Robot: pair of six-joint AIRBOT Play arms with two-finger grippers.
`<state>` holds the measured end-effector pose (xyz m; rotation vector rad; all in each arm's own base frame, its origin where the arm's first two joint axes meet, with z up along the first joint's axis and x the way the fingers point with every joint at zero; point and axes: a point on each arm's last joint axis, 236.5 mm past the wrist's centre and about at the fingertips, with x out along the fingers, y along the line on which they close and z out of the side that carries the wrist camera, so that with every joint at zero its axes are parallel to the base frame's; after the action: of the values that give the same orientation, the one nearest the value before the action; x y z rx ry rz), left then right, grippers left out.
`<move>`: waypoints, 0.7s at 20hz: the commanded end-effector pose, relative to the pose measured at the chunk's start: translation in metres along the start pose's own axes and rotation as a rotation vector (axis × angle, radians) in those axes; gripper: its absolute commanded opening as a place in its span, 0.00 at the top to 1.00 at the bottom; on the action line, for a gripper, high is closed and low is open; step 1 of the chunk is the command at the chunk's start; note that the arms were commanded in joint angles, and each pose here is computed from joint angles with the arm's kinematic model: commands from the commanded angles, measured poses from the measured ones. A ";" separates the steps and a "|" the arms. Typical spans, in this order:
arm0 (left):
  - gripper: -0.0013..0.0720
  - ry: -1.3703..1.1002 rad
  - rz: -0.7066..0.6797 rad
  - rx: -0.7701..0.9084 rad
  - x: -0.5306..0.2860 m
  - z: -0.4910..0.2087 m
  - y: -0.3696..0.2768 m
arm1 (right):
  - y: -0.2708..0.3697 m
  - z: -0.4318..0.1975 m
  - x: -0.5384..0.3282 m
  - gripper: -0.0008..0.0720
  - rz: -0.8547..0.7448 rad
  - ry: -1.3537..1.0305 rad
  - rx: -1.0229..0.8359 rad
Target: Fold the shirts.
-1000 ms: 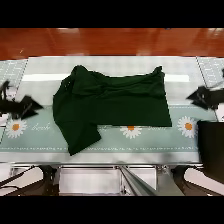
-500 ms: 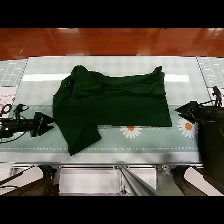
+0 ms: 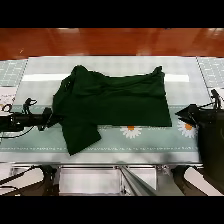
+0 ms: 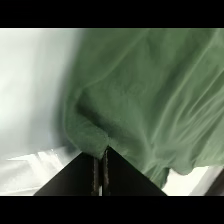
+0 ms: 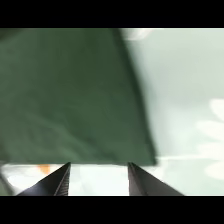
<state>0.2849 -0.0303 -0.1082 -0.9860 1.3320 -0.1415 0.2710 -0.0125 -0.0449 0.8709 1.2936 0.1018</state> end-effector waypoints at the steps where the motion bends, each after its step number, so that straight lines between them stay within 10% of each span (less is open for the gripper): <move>1: 0.96 0.029 -0.033 0.043 -0.001 -0.003 -0.013 | -0.027 -0.019 0.003 0.42 -0.073 0.055 0.075; 14: 0.96 0.026 -0.031 0.042 -0.001 -0.003 -0.013 | -0.018 -0.017 0.066 0.42 0.020 0.168 0.137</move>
<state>0.2875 -0.0386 -0.0986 -0.9737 1.3333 -0.2044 0.2527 0.0096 -0.1000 1.0264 1.4564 0.0863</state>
